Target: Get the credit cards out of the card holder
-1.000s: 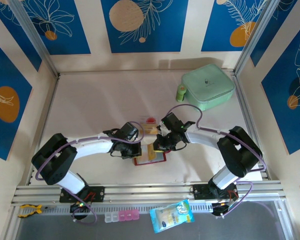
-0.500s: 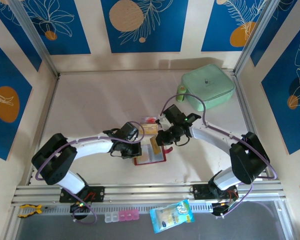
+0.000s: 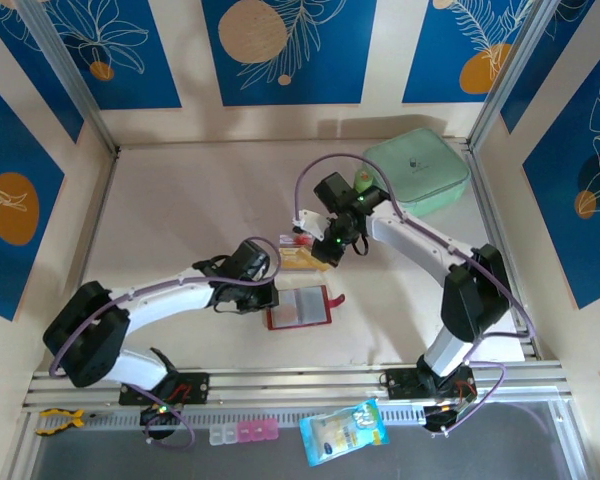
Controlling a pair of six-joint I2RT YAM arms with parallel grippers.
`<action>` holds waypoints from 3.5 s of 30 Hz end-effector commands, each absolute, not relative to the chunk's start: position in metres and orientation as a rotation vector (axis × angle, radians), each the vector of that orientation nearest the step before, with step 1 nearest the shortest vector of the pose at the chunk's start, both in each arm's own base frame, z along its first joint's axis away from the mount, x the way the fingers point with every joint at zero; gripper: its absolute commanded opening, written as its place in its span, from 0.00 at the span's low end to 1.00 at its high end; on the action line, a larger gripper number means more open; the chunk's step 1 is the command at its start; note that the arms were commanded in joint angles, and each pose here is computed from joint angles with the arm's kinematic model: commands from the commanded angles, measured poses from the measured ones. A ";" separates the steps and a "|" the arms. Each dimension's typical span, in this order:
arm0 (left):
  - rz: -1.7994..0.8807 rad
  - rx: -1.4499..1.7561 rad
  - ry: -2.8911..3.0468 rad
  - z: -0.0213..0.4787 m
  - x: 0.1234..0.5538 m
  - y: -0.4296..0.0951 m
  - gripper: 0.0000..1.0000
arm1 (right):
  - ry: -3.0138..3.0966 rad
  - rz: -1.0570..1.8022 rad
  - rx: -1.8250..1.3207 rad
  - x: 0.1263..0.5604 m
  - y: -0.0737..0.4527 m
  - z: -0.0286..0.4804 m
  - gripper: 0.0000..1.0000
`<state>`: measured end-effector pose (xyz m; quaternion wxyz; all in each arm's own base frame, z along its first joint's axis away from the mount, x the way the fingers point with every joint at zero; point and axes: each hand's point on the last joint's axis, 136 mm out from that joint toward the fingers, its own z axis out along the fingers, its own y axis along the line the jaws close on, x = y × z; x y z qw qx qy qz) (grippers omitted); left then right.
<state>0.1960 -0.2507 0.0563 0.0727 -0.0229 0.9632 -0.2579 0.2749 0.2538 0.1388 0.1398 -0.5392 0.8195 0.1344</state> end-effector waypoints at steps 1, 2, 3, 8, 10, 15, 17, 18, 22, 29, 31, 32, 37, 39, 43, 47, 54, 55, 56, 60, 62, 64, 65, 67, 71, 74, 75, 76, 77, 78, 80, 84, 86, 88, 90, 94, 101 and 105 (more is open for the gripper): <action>-0.702 -0.090 2.902 0.054 0.190 -0.231 0.12 | 2.254 0.318 -1.805 0.280 0.252 0.139 0.00; -0.699 -0.097 2.900 0.054 0.190 -0.228 0.13 | 2.246 0.302 -1.820 0.286 0.254 0.140 0.00; -0.697 -0.106 2.896 0.055 0.189 -0.226 0.13 | 2.243 0.288 -1.838 0.291 0.255 0.139 0.00; -0.690 -0.135 2.890 0.056 0.184 -0.216 0.13 | 2.206 0.266 -1.885 0.315 0.269 0.137 0.00; -0.687 -0.147 2.886 0.057 0.183 -0.212 0.13 | 2.195 0.272 -1.897 0.321 0.274 0.133 0.00; -0.685 -0.175 2.880 0.056 0.180 -0.205 0.14 | 2.183 0.301 -1.923 0.328 0.284 0.123 0.00; -0.689 -0.175 2.878 0.056 0.180 -0.205 0.13 | 2.179 0.315 -1.931 0.329 0.288 0.118 0.00; -0.688 -0.176 2.882 0.055 0.179 -0.204 0.14 | 2.180 0.324 -1.935 0.329 0.289 0.116 0.01; -0.689 -0.186 2.879 0.055 0.178 -0.202 0.14 | 2.200 0.335 -1.951 0.327 0.289 0.107 0.07; -0.701 -0.182 2.881 0.054 0.180 -0.205 0.14 | 2.208 0.297 -1.922 0.329 0.284 0.114 0.18; -0.713 -0.179 2.880 0.054 0.181 -0.208 0.14 | 2.199 0.300 -1.894 0.327 0.285 0.123 0.18; -0.720 -0.174 2.879 0.054 0.182 -0.210 0.14 | 2.199 0.307 -1.878 0.326 0.285 0.127 0.18; -0.763 -0.151 2.887 0.052 0.188 -0.222 0.14 | 2.234 0.401 -1.725 0.313 0.291 0.144 0.18; -0.790 -0.142 2.886 0.051 0.191 -0.228 0.13 | 2.264 0.447 -1.628 0.308 0.295 0.150 0.18; -0.830 -0.111 2.891 0.050 0.195 -0.240 0.12 | 2.368 0.585 -1.371 0.290 0.301 0.157 0.17; -0.828 -0.100 2.905 0.046 0.196 -0.246 0.10 | 2.480 0.697 -1.070 0.276 0.305 0.152 0.16; -0.809 -0.118 2.936 0.035 0.192 -0.243 0.07 | 2.596 0.932 -0.588 0.247 0.304 0.138 0.08; -0.808 -0.117 2.942 0.033 0.191 -0.243 0.07 | 2.616 0.951 -0.531 0.244 0.303 0.134 0.07; -0.808 -0.119 2.947 0.031 0.190 -0.243 0.07 | 2.636 0.967 -0.484 0.241 0.301 0.131 0.06; -0.781 -0.131 2.966 0.025 0.186 -0.240 0.05 | 2.744 0.977 -0.353 0.229 0.293 0.118 0.05; -0.758 -0.140 2.972 0.023 0.185 -0.237 0.05 | 2.795 0.977 -0.324 0.223 0.291 0.111 0.05; -0.737 -0.141 2.975 0.021 0.185 -0.234 0.05 | 2.822 1.011 -0.328 0.217 0.294 0.106 0.04; -0.729 -0.143 2.977 0.020 0.185 -0.233 0.05 | 2.833 1.027 -0.328 0.213 0.295 0.103 0.02; -0.717 -0.143 2.983 0.018 0.185 -0.232 0.05 | 2.862 1.044 -0.315 0.209 0.297 0.096 0.00; -0.690 -0.149 2.988 0.015 0.185 -0.230 0.05 | 2.907 1.077 -0.275 0.202 0.301 0.084 0.00; -0.668 -0.146 2.993 0.013 0.185 -0.228 0.04 | 2.940 1.095 -0.257 0.197 0.306 0.075 0.00; -0.668 -0.146 2.994 0.012 0.186 -0.228 0.04 | 2.950 1.096 -0.253 0.196 0.307 0.073 0.00; -0.670 -0.145 2.995 0.012 0.186 -0.229 0.04 | 2.956 1.098 -0.250 0.195 0.309 0.071 0.02; -0.670 -0.141 2.996 0.012 0.186 -0.229 0.04 | 2.963 1.098 -0.243 0.194 0.310 0.069 0.04; -0.668 -0.139 2.996 0.012 0.186 -0.229 0.04 | 2.971 1.101 -0.238 0.193 0.312 0.067 0.08; -0.657 -0.139 2.994 0.011 0.187 -0.228 0.04 | 2.980 1.102 -0.234 0.191 0.315 0.063 0.12; -0.645 -0.139 2.990 0.011 0.188 -0.227 0.04 | 3.002 1.090 -0.202 0.190 0.319 0.056 0.23; -0.642 -0.139 2.991 0.011 0.189 -0.227 0.04 | 3.012 1.086 -0.195 0.190 0.321 0.053 0.25; -0.641 -0.138 2.992 0.010 0.189 -0.228 0.05 | 3.018 1.087 -0.202 0.190 0.324 0.051 0.28; -0.641 -0.138 2.992 0.010 0.189 -0.228 0.05 | 3.026 1.081 -0.204 0.189 0.326 0.048 0.31; -0.630 -0.133 2.989 0.011 0.191 -0.227 0.05 | 3.028 1.089 -0.215 0.189 0.331 0.046 0.31; -0.617 -0.125 2.995 0.011 0.190 -0.226 0.05 | 3.037 1.116 -0.234 0.189 0.341 0.042 0.28; -0.613 -0.122 2.998 0.010 0.190 -0.226 0.05 | 3.057 1.080 -0.232 0.188 0.340 0.037 0.27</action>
